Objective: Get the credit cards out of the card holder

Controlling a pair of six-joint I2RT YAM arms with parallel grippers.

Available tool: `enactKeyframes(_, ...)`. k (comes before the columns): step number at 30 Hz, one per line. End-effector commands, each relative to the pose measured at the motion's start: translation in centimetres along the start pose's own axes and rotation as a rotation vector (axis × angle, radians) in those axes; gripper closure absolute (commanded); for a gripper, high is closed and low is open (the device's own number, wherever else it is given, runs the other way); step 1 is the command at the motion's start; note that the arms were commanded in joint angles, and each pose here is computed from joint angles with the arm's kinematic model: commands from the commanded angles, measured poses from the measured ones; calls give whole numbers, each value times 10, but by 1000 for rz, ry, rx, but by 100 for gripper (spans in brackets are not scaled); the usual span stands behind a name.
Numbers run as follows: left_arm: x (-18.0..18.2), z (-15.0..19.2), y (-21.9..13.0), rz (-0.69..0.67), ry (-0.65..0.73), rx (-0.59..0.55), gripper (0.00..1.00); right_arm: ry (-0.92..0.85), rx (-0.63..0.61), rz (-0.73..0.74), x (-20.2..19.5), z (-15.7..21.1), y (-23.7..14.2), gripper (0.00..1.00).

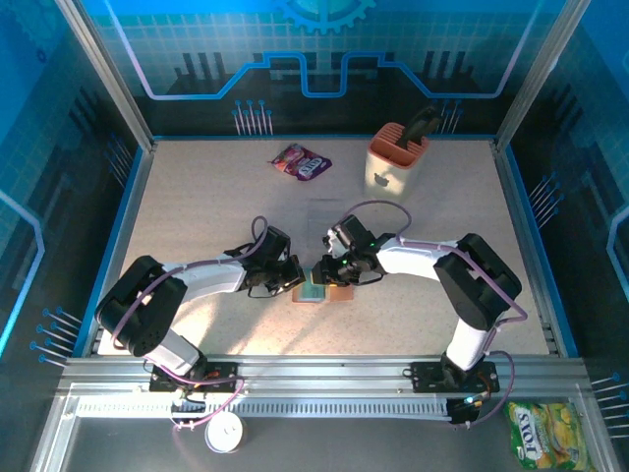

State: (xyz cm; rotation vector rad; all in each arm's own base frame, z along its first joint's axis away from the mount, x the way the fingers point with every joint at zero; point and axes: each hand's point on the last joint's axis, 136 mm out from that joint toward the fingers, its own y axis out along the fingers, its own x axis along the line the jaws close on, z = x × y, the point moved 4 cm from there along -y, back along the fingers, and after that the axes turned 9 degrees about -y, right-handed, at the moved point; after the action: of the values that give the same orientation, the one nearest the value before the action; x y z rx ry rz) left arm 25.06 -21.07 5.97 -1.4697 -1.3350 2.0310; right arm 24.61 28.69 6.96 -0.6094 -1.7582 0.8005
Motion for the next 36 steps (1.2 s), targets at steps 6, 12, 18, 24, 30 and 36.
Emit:
enactKeyframes(6,28,8,6,-108,-17,21,98,26,9,51,-12,0,1,69)
enactKeyframes(12,24,7,3,-96,-13,18,98,18,20,112,-20,5,-3,70)
enactKeyframes(18,15,7,-1,-69,-11,17,97,8,16,128,-20,6,-8,70)
enactKeyframes(24,4,6,-9,-42,4,10,96,-12,5,150,-19,4,-14,70)
enactKeyframes(30,0,6,-14,-23,2,10,95,-25,-12,141,-15,2,-20,70)
enactKeyframes(36,-6,9,-10,18,-2,39,96,-18,-30,99,-10,-1,-21,69)
